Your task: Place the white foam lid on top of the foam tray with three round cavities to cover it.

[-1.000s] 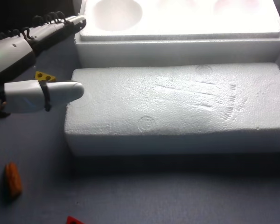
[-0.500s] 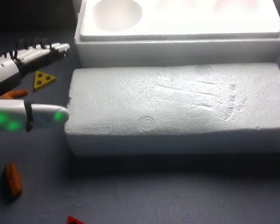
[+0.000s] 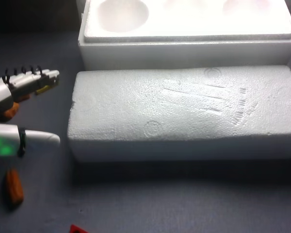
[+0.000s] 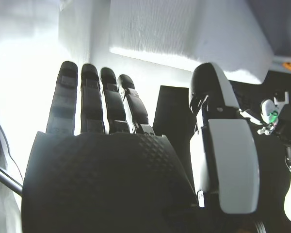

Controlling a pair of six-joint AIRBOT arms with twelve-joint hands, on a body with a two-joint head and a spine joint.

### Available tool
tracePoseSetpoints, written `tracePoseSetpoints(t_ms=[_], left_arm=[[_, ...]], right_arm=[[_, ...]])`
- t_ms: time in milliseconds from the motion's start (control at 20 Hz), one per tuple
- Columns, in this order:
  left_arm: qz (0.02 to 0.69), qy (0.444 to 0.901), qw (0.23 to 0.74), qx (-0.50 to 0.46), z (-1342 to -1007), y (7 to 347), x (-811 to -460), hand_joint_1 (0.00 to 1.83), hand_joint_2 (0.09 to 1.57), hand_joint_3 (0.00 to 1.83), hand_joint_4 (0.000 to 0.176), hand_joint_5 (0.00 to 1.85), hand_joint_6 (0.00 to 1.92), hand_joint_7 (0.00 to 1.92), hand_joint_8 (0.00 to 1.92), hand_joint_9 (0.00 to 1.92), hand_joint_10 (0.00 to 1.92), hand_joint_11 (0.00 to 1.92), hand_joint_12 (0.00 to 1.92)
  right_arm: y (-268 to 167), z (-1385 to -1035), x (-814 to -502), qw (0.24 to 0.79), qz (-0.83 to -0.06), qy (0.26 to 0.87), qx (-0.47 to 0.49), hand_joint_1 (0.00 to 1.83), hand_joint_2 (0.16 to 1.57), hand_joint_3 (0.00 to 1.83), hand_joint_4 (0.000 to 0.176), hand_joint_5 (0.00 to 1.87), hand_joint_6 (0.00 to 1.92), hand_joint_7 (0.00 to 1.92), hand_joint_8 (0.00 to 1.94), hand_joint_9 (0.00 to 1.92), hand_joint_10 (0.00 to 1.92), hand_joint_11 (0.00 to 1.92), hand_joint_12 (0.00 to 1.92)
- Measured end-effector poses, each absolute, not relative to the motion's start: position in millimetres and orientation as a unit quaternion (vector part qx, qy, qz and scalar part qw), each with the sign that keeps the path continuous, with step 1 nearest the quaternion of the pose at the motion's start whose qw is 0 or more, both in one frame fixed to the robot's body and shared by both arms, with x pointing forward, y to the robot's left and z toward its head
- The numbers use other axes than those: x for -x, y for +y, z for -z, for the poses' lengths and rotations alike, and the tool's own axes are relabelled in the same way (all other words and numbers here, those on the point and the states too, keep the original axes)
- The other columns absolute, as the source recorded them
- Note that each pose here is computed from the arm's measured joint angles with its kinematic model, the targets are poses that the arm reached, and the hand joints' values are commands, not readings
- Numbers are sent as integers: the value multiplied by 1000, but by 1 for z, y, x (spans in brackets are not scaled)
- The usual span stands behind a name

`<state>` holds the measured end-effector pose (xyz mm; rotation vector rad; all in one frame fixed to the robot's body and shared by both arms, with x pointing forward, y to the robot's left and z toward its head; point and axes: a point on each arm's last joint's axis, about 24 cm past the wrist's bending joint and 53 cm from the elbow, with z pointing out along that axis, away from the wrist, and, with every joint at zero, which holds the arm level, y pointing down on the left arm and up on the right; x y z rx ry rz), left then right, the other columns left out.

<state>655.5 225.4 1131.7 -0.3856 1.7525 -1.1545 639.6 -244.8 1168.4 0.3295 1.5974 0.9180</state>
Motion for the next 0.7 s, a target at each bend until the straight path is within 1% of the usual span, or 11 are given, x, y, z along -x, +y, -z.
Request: tracePoseSetpoints(t_ms=[200, 400, 600, 700], left_arm=[[467, 728, 474, 166, -1117, 225, -656, 455, 924, 0, 0, 42, 8, 0, 0, 0, 0, 0, 0], [464, 733, 467, 171, -1106, 221, -658, 460, 912, 0, 0, 38, 5, 0, 0, 0, 0, 0, 0], [459, 736, 467, 174, -1102, 221, -658, 484, 919, 0, 0, 54, 9, 0, 0, 0, 0, 0, 0], [460, 733, 468, 179, -1101, 221, -659, 500, 916, 0, 0, 44, 3, 0, 0, 0, 0, 0, 0]], right_arm=[[-246, -1161, -643, 588, -392, 692, -148, 500, 1226, 0, 0, 0, 0, 0, 0, 0, 0, 0, 0], [-245, -1147, -646, 576, -389, 701, -161, 522, 1222, 0, 0, 0, 0, 0, 0, 0, 0, 0, 0], [-245, -1136, -649, 570, -389, 701, -182, 552, 1198, 0, 0, 0, 0, 0, 0, 0, 0, 11, 7], [-244, -1129, -651, 565, -391, 700, -195, 527, 1187, 0, 0, 0, 0, 0, 0, 0, 0, 0, 0]])
